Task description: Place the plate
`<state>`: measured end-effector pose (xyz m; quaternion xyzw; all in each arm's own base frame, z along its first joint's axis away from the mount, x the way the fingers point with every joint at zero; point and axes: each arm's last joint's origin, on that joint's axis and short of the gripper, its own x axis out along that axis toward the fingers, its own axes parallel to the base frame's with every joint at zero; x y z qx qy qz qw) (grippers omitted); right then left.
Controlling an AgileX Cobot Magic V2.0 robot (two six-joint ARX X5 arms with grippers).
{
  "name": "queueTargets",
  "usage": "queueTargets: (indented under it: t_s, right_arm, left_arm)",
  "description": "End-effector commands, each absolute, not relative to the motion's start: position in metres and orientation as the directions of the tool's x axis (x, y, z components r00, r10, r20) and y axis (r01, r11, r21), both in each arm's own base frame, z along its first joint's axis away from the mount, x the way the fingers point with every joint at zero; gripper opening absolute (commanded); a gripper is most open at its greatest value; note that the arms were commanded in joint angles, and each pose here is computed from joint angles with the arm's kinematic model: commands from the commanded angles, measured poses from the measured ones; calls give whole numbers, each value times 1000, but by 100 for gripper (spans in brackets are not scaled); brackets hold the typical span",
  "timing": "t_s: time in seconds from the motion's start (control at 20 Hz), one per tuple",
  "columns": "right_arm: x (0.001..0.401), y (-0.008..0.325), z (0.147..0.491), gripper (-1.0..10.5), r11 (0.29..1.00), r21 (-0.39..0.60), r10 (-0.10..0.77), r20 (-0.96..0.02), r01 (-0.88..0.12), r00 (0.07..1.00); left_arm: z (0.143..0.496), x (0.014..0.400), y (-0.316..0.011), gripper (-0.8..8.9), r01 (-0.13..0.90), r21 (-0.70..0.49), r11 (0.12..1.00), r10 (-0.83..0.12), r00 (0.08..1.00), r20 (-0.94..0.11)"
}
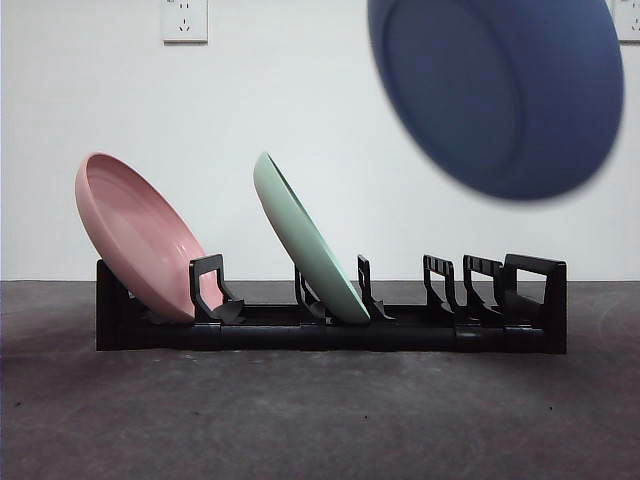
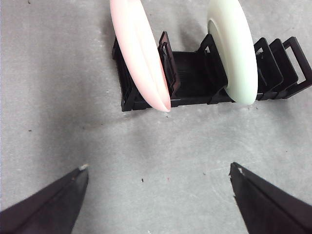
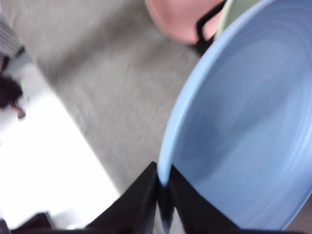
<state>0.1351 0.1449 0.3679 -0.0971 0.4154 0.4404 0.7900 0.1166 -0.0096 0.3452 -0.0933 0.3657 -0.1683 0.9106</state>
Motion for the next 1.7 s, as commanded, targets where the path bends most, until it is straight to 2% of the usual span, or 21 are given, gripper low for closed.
queueTargets:
  t_s: [0.05, 0.2, 0.35, 0.55, 0.75, 0.85, 1.15, 1.3, 1.4, 1.55, 1.7]
  right_arm:
    - [118, 167, 331, 8, 595, 194, 553, -803, -780, 222]
    - [90, 194, 292, 8, 547, 114, 486, -850, -830, 204]
    - [68, 225, 264, 8, 477, -21, 406, -882, -878, 242]
    - [70, 257, 226, 8, 403, -112, 307, -918, -908, 250]
    - [77, 276, 193, 8, 360, -205, 225, -928, -910, 298]
    - [78, 282, 185, 8, 349, -209, 228, -927, -914, 298]
    - [80, 294, 183, 8, 329, -194, 316, -900, -924, 301]
    - [79, 294, 182, 139, 311, -157, 321, -911, -938, 259]
    - [79, 295, 182, 151, 318, -152, 326, -909, -936, 258]
    - [80, 298, 200, 154, 374, -126, 333, -906, -919, 260]
    - [80, 299, 236, 238, 391, -96, 376, -891, -916, 254]
  left_arm:
    - [352, 117, -10, 466, 251, -289, 924, -380, 692, -614]
    - [352, 117, -10, 466, 251, -289, 924, -380, 692, -614]
    - [352, 117, -10, 466, 251, -289, 924, -380, 692, -614]
    - [352, 117, -10, 466, 250, -289, 924, -380, 691, -615]
    - [352, 117, -10, 466, 251, -289, 924, -380, 692, -614]
    - [352, 117, -10, 466, 251, -289, 924, -380, 691, -615]
    - [352, 117, -10, 466, 251, -289, 924, -380, 692, -614]
    - [352, 117, -10, 466, 251, -289, 924, -380, 692, -614]
    - [352, 117, -10, 466, 251, -289, 924, -380, 692, -614]
    - [352, 117, -10, 466, 251, -289, 924, -380, 691, -615]
    - [352, 117, -11, 466, 253, -299, 920, -388, 687, -614]
